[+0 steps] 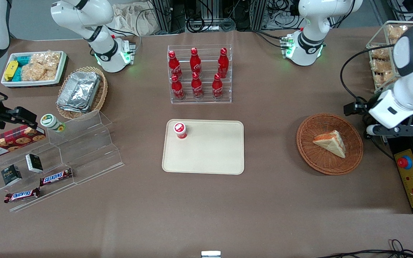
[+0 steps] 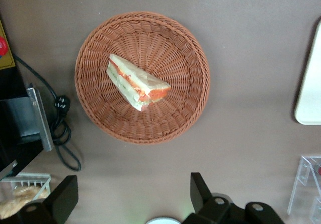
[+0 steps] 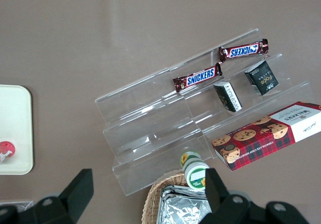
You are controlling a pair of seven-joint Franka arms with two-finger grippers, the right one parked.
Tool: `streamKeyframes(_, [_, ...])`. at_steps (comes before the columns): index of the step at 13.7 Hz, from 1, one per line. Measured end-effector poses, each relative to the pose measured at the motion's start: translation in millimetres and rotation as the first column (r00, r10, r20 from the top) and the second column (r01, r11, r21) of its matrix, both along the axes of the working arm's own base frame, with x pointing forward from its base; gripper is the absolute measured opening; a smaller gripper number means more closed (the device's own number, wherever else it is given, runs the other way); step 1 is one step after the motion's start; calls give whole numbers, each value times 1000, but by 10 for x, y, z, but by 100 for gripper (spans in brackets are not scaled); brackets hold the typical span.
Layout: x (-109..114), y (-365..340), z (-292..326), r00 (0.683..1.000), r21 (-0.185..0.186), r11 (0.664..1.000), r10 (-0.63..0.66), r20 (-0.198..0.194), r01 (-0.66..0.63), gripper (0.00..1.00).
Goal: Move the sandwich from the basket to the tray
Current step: 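Move the left gripper down over the sandwich in the wicker basket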
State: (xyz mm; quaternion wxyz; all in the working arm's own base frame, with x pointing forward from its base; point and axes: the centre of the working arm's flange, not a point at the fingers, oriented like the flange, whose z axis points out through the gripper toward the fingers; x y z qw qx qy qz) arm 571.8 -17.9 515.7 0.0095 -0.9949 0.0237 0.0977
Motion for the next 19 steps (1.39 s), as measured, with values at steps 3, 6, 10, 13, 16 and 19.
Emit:
streamKeyframes(3, [267,56,-78,999,-11,1000,8,-35,-8,100])
streamKeyframes(6, [367,116,-220,993,7,995,97,-62,-97,100])
streamKeyframes(10, [366,215,-651,898,82,896,439,-14,-436,100])
streamKeyframes(13, [125,280,-1281,770,84,766,633,76,-638,100])
streamKeyframes(16, [-187,370,-1832,668,67,665,734,122,-744,100])
streamKeyframes(19, [-295,420,-2098,574,45,574,805,151,-818,100])
